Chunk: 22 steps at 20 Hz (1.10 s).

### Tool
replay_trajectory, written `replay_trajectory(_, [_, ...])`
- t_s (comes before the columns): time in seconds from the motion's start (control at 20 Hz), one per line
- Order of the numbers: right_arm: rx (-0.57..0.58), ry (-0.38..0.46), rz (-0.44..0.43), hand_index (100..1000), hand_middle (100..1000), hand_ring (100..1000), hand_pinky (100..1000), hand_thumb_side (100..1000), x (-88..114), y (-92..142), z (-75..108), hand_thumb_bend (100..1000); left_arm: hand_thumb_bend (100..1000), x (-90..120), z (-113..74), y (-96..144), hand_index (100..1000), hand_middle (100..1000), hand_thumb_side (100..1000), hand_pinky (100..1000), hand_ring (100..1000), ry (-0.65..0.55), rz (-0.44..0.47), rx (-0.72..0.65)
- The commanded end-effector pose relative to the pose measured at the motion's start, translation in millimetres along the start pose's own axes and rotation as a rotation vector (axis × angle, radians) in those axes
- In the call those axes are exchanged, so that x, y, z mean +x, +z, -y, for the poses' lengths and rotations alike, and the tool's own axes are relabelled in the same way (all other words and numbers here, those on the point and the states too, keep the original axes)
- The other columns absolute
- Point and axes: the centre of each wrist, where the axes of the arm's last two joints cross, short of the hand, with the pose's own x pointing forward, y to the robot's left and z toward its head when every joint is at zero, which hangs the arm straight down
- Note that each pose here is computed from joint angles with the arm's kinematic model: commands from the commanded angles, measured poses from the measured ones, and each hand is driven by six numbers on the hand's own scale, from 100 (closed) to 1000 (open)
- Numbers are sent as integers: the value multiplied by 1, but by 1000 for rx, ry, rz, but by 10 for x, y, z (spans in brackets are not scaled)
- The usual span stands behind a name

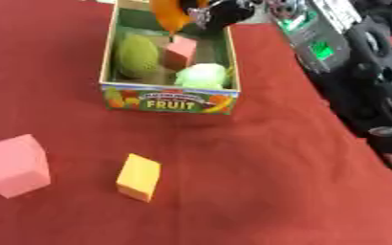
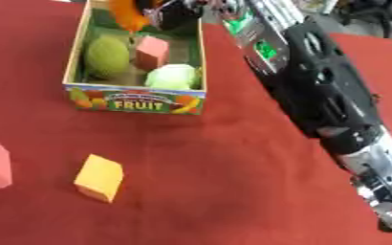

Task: Pick up objects on the table and place them in the box.

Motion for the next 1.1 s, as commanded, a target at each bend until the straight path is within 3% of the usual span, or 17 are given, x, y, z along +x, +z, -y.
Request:
replay_trajectory(0.05, [9, 11, -19, 749, 637, 746, 800, 100, -104, -86, -34, 100, 279, 54, -30, -59, 962, 740, 765, 766, 799, -6, 31, -15])
replay_trajectory(0.2, [40, -11, -28, 809, 712, 791, 814, 100, -202, -156, -163, 100, 280, 55, -28, -61, 962, 740, 765, 766, 799, -3, 32, -14])
replay_trajectory(0.25, [48, -14, -30, 880, 772, 842, 838, 115, -238, -174, -199, 100, 279, 55, -28, -61, 962, 740, 765, 766, 799, -3, 32, -14])
replay_trajectory(0.3, [52, -13, -33, 897, 785, 856, 848, 201, -272, -189, -225, 100, 280, 55, -28, -60, 962, 740, 765, 766, 799, -3, 31, -13])
replay_trajectory(0.35, [50, -7, -35, 911, 799, 877, 865, 388, -299, -199, -241, 116, 279, 55, -28, -60, 962, 740, 765, 766, 799, -2, 31, -13])
replay_trajectory(0.45, [35, 10, -41, 917, 802, 901, 888, 612, -334, -206, -246, 138, 278, 54, -26, -57, 962, 740, 765, 766, 799, -2, 30, -14])
replay_trajectory(0.5, [27, 19, -47, 927, 809, 909, 896, 647, -347, -205, -242, 146, 278, 54, -26, -57, 962, 740, 765, 766, 800, -2, 30, -14])
replay_trajectory(0.75, [-7, 75, -75, 950, 825, 926, 918, 628, -358, -188, -188, 189, 277, 55, -27, -61, 963, 740, 765, 767, 800, -2, 31, -15])
replay_trajectory(1.1, [-89, 51, -50, 944, 819, 914, 908, 552, -305, -69, 38, 157, 276, 55, -33, -63, 962, 741, 765, 768, 800, -4, 33, -16])
